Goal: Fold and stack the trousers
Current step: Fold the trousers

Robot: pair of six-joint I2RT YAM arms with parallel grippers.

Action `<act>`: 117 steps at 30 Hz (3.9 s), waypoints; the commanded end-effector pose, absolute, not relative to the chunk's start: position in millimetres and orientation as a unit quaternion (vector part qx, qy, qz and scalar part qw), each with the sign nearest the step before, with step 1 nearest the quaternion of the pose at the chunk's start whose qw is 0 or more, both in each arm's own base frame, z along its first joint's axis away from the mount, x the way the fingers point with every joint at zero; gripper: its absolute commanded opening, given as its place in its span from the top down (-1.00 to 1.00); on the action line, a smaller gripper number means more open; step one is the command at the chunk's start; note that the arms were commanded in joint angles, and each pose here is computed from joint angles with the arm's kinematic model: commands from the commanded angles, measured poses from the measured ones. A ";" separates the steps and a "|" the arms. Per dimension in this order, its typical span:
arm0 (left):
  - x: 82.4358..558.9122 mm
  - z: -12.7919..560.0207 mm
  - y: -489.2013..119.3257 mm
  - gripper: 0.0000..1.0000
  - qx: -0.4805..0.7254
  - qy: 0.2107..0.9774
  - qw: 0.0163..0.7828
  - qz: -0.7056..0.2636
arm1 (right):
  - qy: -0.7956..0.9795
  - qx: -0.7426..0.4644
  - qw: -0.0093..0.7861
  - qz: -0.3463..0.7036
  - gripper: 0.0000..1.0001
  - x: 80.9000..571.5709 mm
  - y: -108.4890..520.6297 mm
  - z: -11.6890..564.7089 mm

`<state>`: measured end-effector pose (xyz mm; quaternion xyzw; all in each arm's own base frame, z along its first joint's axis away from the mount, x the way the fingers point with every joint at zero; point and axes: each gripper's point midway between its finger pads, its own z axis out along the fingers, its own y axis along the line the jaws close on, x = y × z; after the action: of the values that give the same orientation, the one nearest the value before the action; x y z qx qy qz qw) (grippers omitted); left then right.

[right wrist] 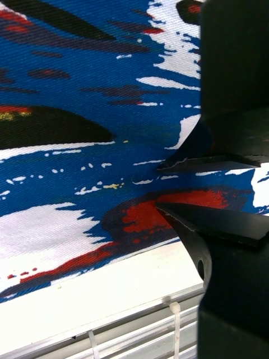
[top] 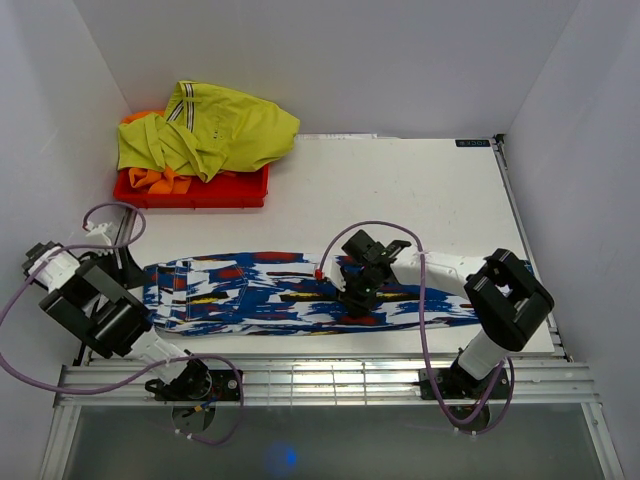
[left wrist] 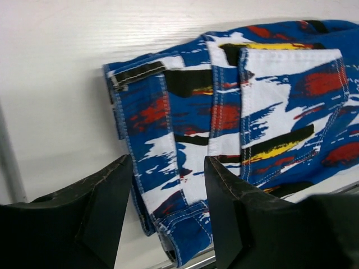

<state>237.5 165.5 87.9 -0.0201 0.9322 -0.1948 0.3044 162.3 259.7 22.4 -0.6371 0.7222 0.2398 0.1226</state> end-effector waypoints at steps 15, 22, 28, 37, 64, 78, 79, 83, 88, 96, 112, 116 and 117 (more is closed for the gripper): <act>241.2 100.5 -24.4 -0.28 0.331 0.870 0.325 -0.170 | 0.781 -0.541 0.219 0.222 -0.41 227.3 193.1 95.5; 244.1 54.8 -64.9 -0.21 0.372 0.879 0.252 -0.159 | 0.842 -0.478 0.195 0.155 -0.38 224.7 77.0 82.5; 242.5 6.1 -30.7 -0.02 0.330 0.923 0.166 -0.108 | 0.886 -0.424 0.158 0.104 -0.37 213.3 -7.6 56.3; 223.8 3.0 18.4 -0.18 0.304 0.935 0.137 -0.117 | 0.905 -0.402 0.094 0.106 -0.37 201.1 -50.9 17.0; 369.2 107.4 -71.2 -0.64 0.387 0.830 0.292 -0.277 | 0.771 -0.516 0.244 0.283 -0.20 308.5 222.3 113.6; 311.7 81.9 -107.5 0.52 0.425 0.789 0.261 -0.360 | 0.736 -0.507 0.256 0.369 -0.27 333.4 305.7 128.9; 314.3 84.2 -107.9 0.68 0.430 0.784 0.275 -0.352 | 0.736 -0.503 0.254 0.376 -0.27 333.0 309.2 130.1; 307.3 95.5 -108.2 1.00 0.454 0.773 0.305 -0.322 | 0.729 -0.498 0.253 0.396 -0.27 332.0 325.8 134.1; 290.6 103.9 -103.3 1.00 0.496 0.745 0.366 -0.255 | 0.720 -0.483 0.251 0.432 -0.28 328.3 346.6 140.5; 245.3 63.1 -102.3 1.00 0.586 0.701 0.370 -0.169 | 0.721 -0.460 0.220 0.469 -0.17 310.3 375.6 132.8; 211.9 32.8 -95.4 0.78 0.590 0.721 0.324 -0.167 | 0.735 -0.506 0.112 0.437 0.10 220.1 386.7 42.1; 232.5 69.2 -103.0 0.42 0.539 0.743 0.355 -0.176 | 0.744 -0.509 0.100 0.421 0.14 217.2 382.0 26.4; 237.1 78.5 -103.8 0.41 0.527 0.748 0.363 -0.179 | 0.745 -0.510 0.098 0.419 0.14 216.1 380.8 23.3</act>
<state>219.4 -96.5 39.9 0.5694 0.7340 -0.1699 0.3288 216.1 384.5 37.3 -0.5011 0.7422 0.4341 0.0974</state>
